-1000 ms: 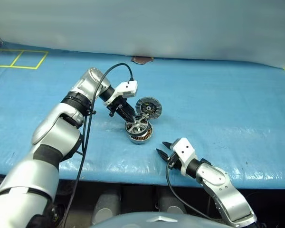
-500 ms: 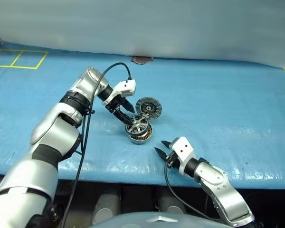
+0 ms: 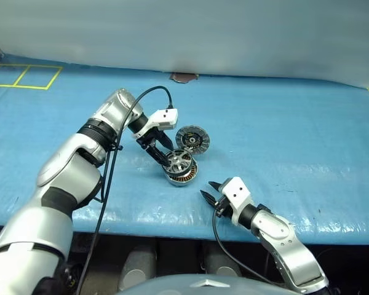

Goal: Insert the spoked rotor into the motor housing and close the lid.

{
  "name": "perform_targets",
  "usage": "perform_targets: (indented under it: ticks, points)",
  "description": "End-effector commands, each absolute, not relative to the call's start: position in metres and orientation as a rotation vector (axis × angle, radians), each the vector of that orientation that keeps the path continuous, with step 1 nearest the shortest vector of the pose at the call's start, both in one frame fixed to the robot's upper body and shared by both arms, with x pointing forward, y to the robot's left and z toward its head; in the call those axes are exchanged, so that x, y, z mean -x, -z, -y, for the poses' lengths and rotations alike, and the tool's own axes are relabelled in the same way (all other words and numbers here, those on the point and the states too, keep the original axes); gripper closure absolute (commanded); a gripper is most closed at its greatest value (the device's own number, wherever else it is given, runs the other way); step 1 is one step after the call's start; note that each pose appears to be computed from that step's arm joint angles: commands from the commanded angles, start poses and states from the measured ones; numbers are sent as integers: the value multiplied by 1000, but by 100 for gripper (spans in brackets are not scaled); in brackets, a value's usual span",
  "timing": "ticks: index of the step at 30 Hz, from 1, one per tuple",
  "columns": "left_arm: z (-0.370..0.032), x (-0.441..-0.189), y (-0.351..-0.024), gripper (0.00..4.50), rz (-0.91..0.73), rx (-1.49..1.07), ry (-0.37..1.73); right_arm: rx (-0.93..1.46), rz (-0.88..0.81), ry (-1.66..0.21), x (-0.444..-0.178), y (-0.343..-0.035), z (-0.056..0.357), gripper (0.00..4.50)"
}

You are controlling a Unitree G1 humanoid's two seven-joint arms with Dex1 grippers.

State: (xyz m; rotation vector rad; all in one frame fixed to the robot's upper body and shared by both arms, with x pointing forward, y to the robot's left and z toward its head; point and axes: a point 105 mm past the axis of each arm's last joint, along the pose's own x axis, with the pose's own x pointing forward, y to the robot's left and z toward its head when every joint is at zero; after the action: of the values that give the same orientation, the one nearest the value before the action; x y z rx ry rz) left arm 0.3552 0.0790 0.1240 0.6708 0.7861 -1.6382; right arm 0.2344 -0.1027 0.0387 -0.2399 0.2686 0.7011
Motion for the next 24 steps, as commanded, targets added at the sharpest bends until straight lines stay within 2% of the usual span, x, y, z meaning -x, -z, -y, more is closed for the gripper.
perform_targets:
  ticks: [1, 24]
  points:
    - [-77, -355, -126, 86, -778, -687, 1645, 239, -233, -698, -235, -46, 102, 264]
    - [-66, -358, -117, 86, -809, -679, 1621, 243, -223, -694, -235, -46, 100, 264]
